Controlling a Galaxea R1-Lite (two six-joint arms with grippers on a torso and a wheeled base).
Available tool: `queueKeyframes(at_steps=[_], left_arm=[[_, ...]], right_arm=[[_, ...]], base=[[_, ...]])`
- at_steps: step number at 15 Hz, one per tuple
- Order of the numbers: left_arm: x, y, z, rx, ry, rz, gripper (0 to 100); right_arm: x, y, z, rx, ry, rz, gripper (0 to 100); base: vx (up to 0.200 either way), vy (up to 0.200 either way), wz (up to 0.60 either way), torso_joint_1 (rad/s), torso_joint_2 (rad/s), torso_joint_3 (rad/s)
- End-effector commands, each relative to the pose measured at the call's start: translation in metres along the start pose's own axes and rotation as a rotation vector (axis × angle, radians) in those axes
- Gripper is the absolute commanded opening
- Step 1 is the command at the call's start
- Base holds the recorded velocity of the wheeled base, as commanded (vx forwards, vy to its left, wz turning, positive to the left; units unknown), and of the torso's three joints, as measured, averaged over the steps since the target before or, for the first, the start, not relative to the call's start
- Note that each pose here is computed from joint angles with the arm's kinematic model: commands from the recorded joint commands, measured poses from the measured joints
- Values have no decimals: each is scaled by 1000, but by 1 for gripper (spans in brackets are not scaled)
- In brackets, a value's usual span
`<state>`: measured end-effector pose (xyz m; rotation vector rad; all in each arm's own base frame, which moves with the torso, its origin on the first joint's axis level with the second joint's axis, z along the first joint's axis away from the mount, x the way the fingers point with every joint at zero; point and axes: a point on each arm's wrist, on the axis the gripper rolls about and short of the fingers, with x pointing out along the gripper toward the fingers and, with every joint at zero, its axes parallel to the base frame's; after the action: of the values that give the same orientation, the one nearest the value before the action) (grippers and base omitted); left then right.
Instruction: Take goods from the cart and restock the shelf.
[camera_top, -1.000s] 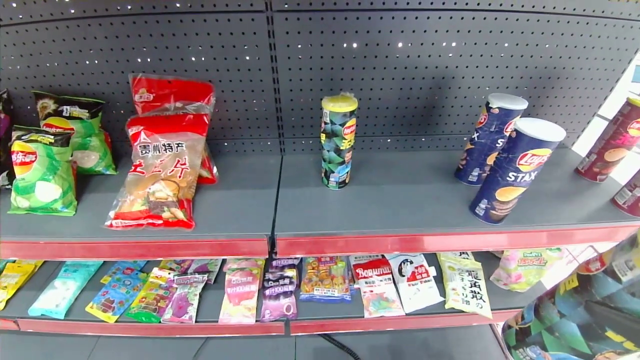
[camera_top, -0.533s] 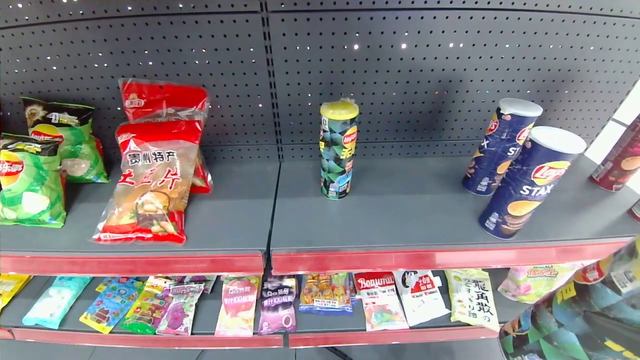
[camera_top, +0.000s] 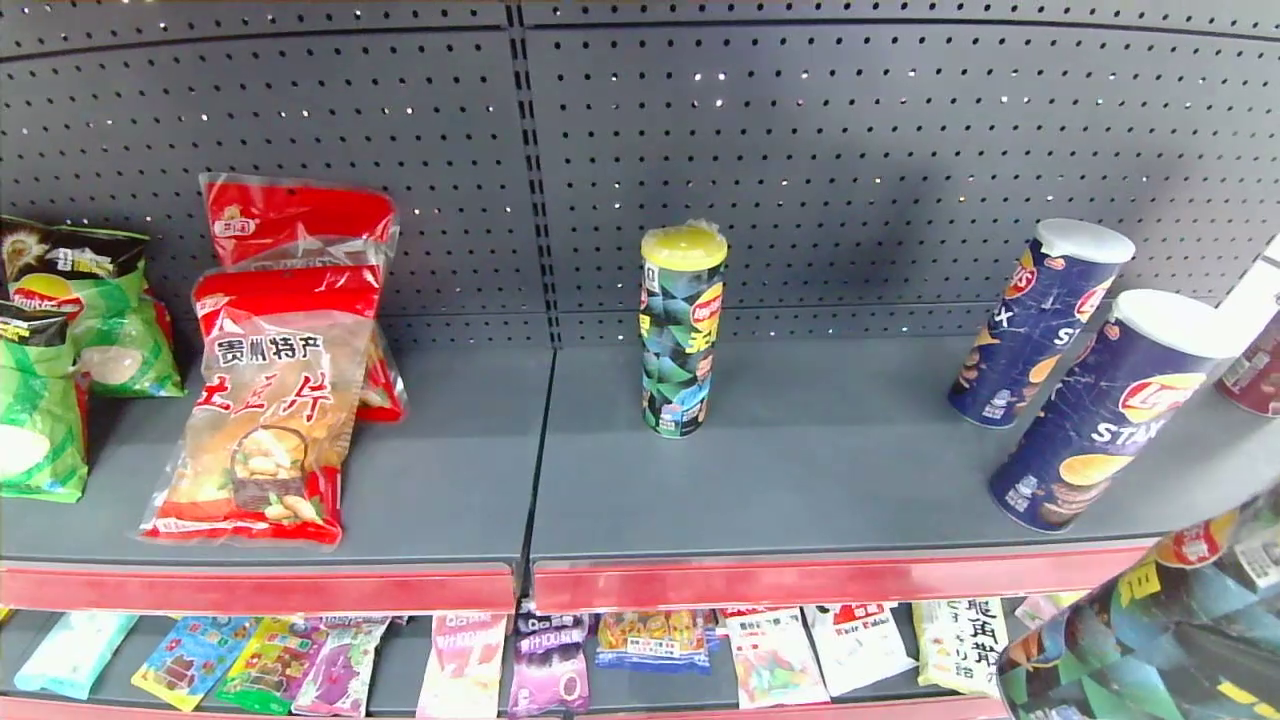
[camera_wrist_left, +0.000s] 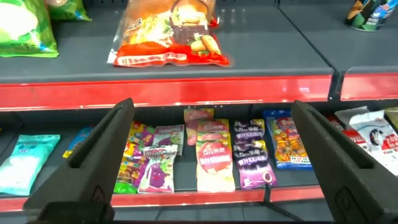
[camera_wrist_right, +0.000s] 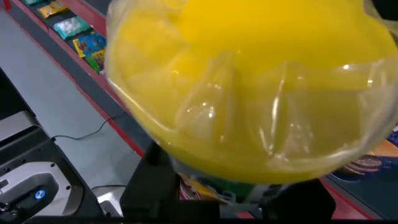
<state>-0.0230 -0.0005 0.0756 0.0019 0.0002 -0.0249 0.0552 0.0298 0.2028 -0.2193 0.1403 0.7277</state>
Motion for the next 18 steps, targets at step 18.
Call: queueKeyframes(at_steps=[18], left_arm=[[0, 0, 0, 1, 1, -1, 100]], right_arm=[[7, -1, 0, 5, 25, 24, 0]], base=[[33, 0, 0, -1, 0, 1]])
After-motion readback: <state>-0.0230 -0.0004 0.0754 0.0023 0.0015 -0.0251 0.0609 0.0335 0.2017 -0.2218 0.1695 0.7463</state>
